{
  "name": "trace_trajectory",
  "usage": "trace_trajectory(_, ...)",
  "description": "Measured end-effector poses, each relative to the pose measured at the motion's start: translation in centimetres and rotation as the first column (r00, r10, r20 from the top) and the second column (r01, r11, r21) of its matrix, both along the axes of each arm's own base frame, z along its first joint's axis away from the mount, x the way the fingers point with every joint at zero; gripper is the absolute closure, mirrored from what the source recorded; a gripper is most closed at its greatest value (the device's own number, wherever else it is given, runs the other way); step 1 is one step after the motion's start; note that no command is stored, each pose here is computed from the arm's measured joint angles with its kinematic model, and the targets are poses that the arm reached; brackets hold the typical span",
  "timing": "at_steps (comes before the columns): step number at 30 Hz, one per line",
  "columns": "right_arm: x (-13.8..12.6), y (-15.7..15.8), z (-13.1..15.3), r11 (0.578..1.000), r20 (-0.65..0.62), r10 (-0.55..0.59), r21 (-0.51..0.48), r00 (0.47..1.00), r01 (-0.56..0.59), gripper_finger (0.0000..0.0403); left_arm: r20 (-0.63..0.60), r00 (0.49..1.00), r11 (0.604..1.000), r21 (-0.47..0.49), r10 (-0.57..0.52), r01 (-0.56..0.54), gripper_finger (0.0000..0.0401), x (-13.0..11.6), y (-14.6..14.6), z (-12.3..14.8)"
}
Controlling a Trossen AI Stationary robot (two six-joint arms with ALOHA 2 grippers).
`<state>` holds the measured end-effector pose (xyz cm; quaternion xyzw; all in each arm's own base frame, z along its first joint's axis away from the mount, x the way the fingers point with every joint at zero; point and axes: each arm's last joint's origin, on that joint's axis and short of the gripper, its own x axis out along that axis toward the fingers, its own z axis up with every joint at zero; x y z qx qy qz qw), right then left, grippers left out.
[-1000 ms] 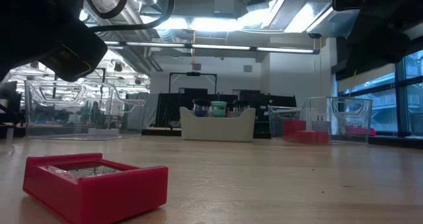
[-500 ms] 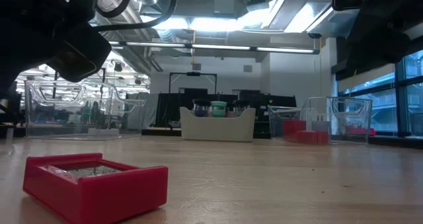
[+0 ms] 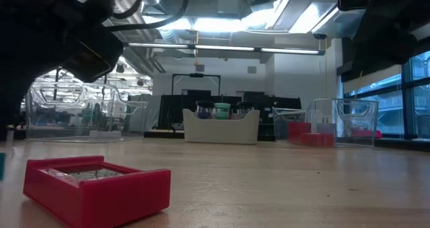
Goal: Pick & Place Office items
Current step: Put the blue digital timer into the left transparent bin
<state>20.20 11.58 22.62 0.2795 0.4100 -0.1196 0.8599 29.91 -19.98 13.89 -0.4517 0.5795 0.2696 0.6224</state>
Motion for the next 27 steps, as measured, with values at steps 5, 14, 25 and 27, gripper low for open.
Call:
trace_trajectory(5, 0.0, 0.0, 0.0, 1.0, 0.0, 0.0, 0.0, 1.0, 0.0, 0.0158, 0.006, 0.999, 0.999, 0.019, -0.051, 0.051, 0.0241, 0.6, 1.1, 0.1)
trace_trajectory(14, 0.0, 0.0, 0.0, 1.0, 0.003, 0.001, 0.002, 1.0, -0.001, 0.0158, -0.011, 0.99, 0.949, 0.285, -0.139, 0.137, 0.0242, 1.4, 6.5, 1.3)
trace_trajectory(25, 0.0, 0.0, 0.0, 1.0, 0.006, 0.002, 0.005, 1.0, -0.002, 0.0158, -0.003, 0.949, 0.802, 0.533, -0.316, 0.269, 0.0244, 2.1, 10.6, 4.0)
trace_trajectory(27, 0.0, 0.0, 0.0, 1.0, 0.006, 0.001, 0.005, 1.0, -0.001, 0.0158, 0.015, 0.943, 0.767, 0.586, -0.333, 0.262, 0.0244, 2.0, 10.8, 4.8)
